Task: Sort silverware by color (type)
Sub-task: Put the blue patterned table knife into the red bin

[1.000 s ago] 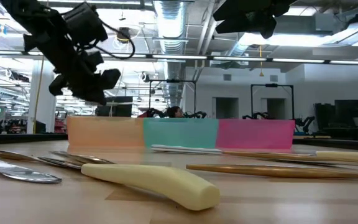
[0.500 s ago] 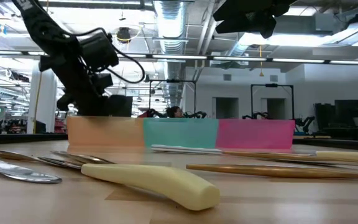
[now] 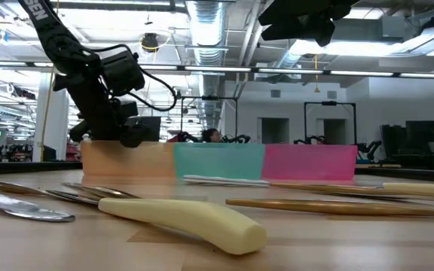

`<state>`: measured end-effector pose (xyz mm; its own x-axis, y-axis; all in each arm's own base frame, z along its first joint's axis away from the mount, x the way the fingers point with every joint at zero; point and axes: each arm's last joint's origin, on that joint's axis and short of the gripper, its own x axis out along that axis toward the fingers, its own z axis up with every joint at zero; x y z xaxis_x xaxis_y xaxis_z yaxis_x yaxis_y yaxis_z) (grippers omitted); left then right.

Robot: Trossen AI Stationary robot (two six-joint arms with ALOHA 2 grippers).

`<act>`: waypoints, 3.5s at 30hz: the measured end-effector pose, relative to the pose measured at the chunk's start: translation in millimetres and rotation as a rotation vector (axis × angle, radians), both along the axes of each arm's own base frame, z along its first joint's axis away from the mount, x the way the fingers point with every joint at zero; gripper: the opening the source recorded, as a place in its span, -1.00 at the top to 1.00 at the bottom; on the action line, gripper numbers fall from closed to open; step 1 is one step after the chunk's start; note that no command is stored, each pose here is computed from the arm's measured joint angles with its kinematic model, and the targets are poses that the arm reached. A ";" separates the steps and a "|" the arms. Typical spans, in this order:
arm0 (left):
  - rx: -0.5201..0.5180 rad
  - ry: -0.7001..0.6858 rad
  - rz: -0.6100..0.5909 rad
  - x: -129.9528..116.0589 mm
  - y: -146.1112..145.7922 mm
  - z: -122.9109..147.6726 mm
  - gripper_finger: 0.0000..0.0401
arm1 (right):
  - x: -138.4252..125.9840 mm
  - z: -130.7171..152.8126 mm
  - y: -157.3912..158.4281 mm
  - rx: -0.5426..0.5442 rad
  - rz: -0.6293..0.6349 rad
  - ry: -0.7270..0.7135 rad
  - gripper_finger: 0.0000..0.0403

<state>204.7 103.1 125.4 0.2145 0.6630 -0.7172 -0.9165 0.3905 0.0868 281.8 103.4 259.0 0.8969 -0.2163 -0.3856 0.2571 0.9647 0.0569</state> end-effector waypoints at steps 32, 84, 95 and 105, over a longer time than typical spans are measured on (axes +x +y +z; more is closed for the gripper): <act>0.030 -0.018 -0.533 66.6 -9.3 86.2 0.16 | -5.1 -9.5 -2.0 0.044 -0.040 0.087 0.08; 0.186 -0.655 -1.183 -37.2 -169.3 88.1 0.16 | -60.3 -42.2 47.6 0.288 -0.214 0.318 0.08; 0.233 -0.829 -1.177 -36.5 -170.3 105.4 0.16 | -40.1 -108.4 57.8 0.259 -0.318 0.505 0.08; 0.318 -0.887 -1.140 -40.8 -167.0 116.5 0.16 | -49.2 -128.8 77.8 0.305 -0.357 0.509 0.08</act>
